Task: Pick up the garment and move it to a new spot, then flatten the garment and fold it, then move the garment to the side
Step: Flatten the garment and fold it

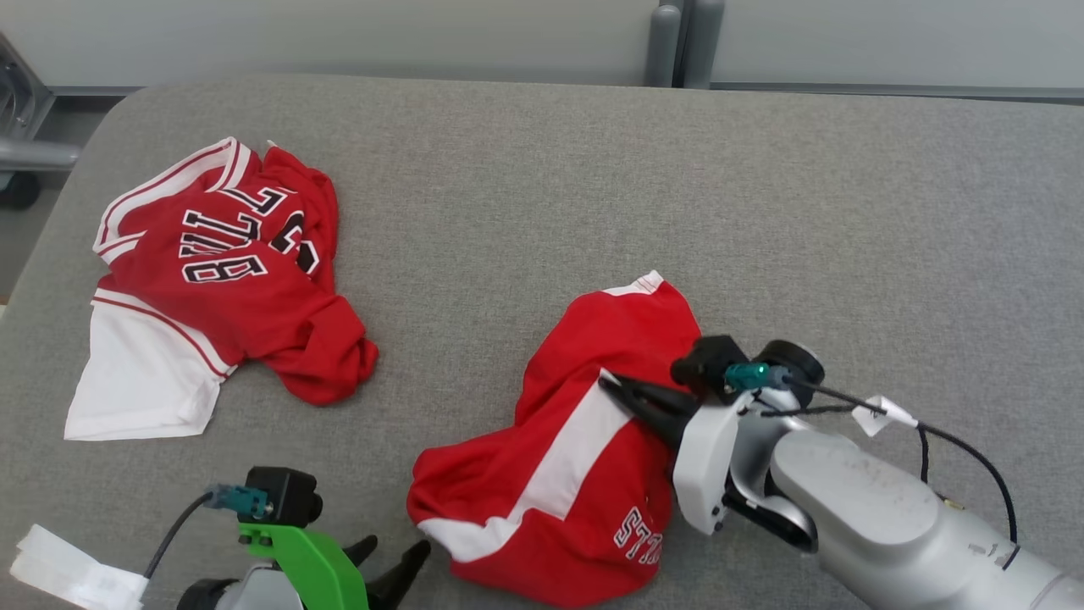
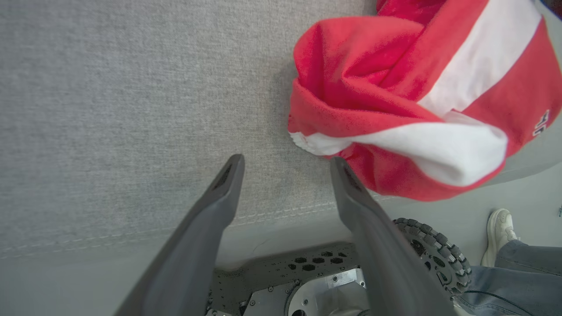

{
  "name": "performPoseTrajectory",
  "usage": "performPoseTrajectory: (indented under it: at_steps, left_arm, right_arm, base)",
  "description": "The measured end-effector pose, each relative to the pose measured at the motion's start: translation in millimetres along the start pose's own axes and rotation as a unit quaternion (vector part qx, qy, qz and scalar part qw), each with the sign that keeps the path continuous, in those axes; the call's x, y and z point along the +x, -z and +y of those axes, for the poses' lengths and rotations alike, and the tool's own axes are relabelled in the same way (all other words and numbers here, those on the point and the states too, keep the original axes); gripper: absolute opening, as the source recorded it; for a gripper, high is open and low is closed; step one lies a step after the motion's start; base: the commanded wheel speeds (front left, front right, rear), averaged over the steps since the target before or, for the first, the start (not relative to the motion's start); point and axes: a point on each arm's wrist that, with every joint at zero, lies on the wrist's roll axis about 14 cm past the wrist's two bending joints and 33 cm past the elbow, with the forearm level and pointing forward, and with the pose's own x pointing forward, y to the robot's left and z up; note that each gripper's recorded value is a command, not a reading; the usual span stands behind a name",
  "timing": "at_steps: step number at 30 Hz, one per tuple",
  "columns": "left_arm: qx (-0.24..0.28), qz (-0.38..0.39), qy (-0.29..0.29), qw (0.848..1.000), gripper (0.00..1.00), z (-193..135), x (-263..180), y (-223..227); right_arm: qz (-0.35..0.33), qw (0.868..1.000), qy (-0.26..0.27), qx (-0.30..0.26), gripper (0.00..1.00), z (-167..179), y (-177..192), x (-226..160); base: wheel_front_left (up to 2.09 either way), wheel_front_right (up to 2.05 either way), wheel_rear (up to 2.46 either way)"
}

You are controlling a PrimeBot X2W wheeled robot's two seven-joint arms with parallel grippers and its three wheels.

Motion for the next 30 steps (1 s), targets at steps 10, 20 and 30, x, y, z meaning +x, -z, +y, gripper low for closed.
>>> performPoseTrajectory:
  at_steps: [10,20,30]
  left_arm:
    - [-0.054,0.008,0.037,0.998,1.00,-26.8,18.1,10.0]
    - [-0.058,0.006,0.046,0.997,1.00,-34.1,28.1,8.5]
    - [-0.094,-0.012,0.082,0.992,0.96,-53.4,33.1,-3.5]
  right_arm:
    - [-0.029,0.997,0.072,-0.016,0.00,-60.7,-21.5,-19.7]
    - [-0.009,0.993,0.119,-0.010,0.00,-94.2,-6.3,-45.7]
    - [-0.007,0.991,0.133,-0.011,0.00,-99.3,-3.4,-56.0]
  base:
    - [0.00,0.00,0.00]
    - [0.00,0.00,0.00]
    - [0.00,0.00,0.00]
